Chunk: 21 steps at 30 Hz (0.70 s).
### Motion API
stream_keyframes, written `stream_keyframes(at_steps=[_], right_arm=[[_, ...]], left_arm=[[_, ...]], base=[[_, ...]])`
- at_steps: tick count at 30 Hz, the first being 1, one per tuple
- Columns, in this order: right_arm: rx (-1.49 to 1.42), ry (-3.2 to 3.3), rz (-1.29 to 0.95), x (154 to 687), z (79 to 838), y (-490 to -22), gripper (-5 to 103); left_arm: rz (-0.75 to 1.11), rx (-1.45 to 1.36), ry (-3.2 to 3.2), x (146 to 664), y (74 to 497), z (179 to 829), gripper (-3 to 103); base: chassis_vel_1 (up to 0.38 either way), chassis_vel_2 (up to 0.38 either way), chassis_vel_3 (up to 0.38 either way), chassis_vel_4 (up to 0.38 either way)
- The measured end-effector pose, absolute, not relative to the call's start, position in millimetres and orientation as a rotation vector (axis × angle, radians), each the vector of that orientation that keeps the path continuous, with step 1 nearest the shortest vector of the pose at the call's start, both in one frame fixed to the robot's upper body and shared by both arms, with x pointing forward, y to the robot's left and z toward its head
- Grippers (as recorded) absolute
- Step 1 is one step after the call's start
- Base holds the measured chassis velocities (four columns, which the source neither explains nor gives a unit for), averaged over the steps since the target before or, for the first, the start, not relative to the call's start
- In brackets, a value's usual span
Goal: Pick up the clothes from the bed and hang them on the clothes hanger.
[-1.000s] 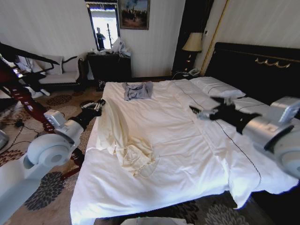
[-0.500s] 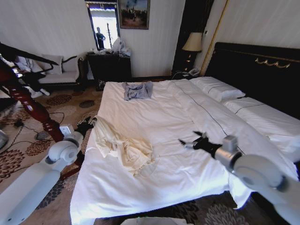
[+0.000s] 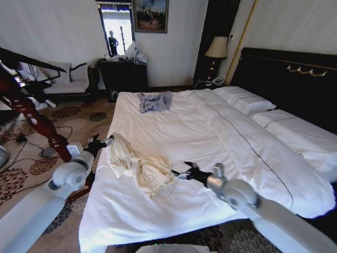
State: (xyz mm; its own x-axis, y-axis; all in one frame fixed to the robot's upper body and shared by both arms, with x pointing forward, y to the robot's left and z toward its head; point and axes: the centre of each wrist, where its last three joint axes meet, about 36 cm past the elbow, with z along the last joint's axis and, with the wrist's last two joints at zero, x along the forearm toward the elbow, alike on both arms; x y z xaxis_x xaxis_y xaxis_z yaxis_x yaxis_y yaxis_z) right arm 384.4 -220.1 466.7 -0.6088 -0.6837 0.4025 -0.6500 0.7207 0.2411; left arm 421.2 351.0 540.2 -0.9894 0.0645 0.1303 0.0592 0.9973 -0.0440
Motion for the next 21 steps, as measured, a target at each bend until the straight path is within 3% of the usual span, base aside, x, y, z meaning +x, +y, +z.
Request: stream_keyframes(at_steps=[11,16,20,21], right_arm=[[1.044,-2.348,-0.094,381,433,-199,100],[1.042,-2.317,-0.1,384,422,-192,90],[1.055,-2.309,-0.109,383,417,-186,68],[1.055,-2.309,-0.109,383,417,-186,68]], left_arm=[[0.064,-0.086,-3.018,424,355,547,100],[0.064,-0.086,-3.016,424,355,546,100],[0.066,-0.079,-3.018,423,357,546,100],[0.066,-0.079,-3.018,423,357,546,100]], base=[[0.0,0.0,0.0,0.0],[0.0,0.0,0.0,0.0],[0.0,0.0,0.0,0.0],[0.0,0.0,0.0,0.0]])
